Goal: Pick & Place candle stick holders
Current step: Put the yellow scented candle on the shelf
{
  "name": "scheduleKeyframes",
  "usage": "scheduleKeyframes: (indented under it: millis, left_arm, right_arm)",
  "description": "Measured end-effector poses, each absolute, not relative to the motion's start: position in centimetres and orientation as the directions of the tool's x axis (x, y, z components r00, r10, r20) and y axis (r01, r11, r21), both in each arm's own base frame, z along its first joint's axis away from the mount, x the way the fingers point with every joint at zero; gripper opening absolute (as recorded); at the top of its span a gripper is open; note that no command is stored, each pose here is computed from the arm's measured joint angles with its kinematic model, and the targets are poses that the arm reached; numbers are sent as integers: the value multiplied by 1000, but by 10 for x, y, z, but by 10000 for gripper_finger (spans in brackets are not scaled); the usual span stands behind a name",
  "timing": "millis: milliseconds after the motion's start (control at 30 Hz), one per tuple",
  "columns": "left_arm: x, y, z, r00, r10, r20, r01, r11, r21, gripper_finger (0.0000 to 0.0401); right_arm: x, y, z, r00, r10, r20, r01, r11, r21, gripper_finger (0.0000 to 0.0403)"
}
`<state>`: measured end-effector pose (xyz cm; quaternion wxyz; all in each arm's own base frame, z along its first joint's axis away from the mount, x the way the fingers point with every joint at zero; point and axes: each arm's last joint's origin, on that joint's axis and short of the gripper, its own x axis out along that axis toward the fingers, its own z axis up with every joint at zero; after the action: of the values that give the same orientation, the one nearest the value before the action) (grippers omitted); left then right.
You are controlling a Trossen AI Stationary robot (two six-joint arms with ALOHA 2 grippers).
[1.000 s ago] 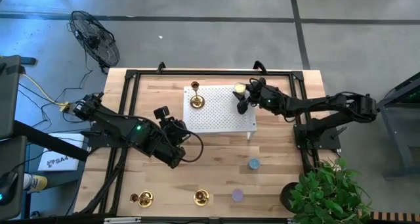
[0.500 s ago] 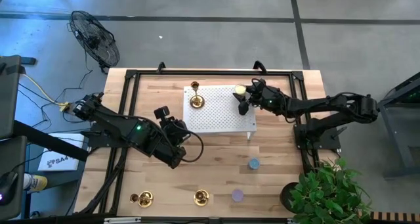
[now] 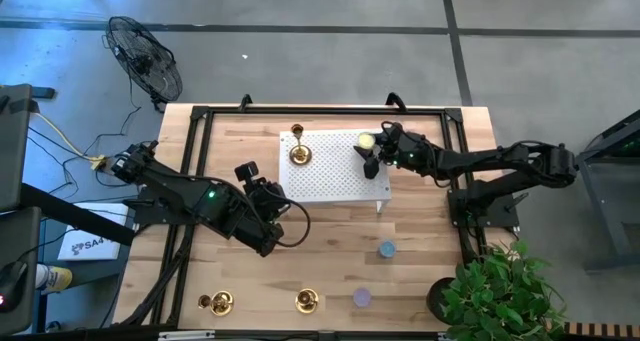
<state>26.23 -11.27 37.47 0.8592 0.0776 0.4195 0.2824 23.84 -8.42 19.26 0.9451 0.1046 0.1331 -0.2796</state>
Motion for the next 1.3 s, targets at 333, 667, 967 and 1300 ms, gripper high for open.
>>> scheduleKeyframes:
  millis: [333,667,967,1300]
  left_arm:
    - [262,-113,375,488,550,-677,-420,829,370,137]
    - [262,-113,375,488,550,-677,-420,829,370,137]
    - [262,-113,375,488,550,-678,-420,829,370,137]
    - [262,-113,375,488,550,-678,-420,829,370,137]
  right_arm:
    - [239,-83,192,819,-481,-314,538,833,130,237]
    - [241,-75,192,840,-441,-316,499,857,131,240]
    - [241,-75,192,843,-435,-316,494,859,135,256]
    - [241,-75,192,843,-435,-316,494,858,138,257]
